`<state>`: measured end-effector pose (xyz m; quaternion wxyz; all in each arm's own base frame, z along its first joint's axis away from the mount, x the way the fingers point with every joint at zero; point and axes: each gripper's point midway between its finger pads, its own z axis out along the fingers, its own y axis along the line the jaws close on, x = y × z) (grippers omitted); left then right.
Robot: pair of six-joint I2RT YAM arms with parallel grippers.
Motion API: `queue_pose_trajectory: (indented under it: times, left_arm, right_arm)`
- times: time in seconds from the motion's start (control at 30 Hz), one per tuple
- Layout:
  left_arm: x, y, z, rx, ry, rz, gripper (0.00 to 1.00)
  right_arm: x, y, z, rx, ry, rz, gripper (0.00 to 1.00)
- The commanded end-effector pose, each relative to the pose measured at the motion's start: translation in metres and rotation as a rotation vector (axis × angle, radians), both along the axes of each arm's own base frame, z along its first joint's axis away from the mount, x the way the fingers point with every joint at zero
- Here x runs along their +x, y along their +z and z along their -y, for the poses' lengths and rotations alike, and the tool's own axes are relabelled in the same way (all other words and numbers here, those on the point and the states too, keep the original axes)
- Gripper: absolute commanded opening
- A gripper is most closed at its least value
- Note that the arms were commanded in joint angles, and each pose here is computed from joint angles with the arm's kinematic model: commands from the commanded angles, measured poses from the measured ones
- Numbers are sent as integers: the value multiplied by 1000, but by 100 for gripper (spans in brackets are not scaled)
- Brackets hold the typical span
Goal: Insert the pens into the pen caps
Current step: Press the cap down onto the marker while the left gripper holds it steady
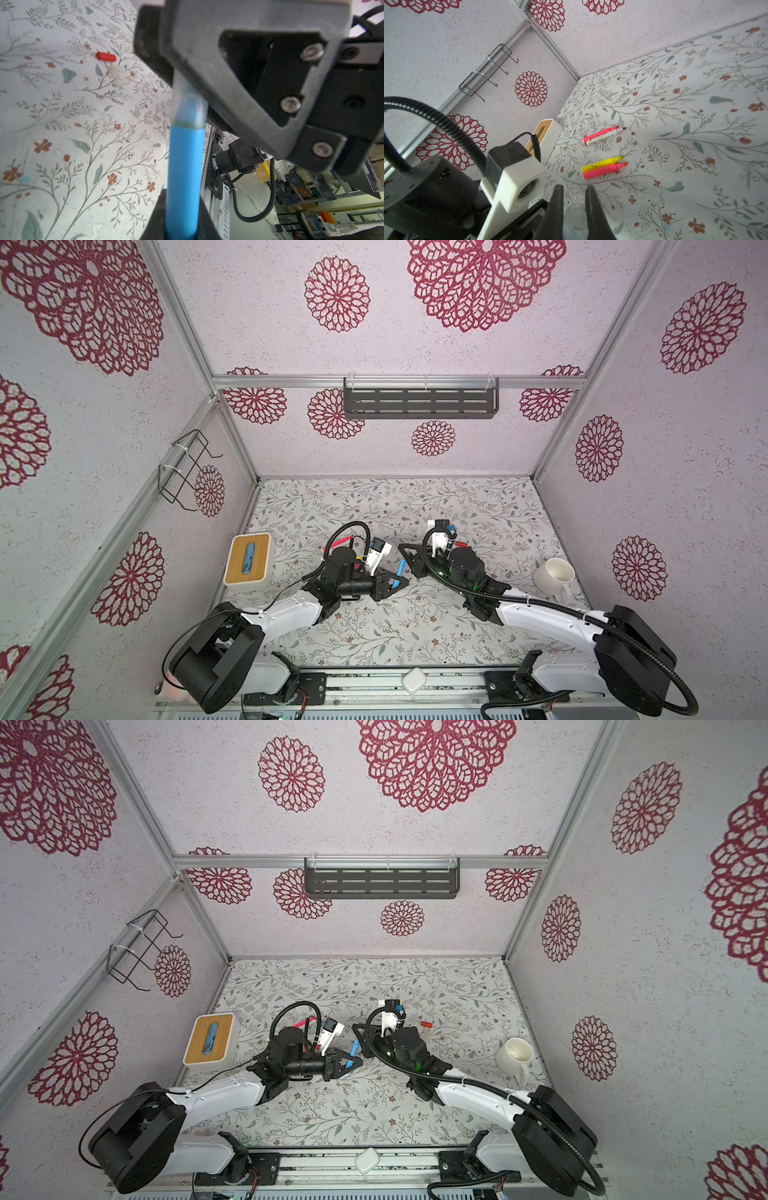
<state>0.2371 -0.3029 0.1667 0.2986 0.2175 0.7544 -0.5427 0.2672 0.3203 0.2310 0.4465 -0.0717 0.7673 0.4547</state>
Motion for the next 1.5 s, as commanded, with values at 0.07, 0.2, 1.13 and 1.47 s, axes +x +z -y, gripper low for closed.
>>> queue_pose_trajectory:
  times: [0.07, 0.2, 1.13, 1.47]
  left_arm:
    - [88, 82, -36, -163, 404, 218, 0]
    - [75, 65, -31, -81, 389, 209, 0]
    - [40, 61, 10, 16, 366, 304, 0]
    - [37, 63, 16, 2, 348, 311, 0]
  right_arm:
    - [-83, -51, 10, -332, 397, -92, 40]
    - [-53, 12, 41, -242, 273, 68, 54]
    - [-9, 56, 5, -171, 310, 133, 51]
    - [-3, 44, -5, -164, 333, 102, 39]
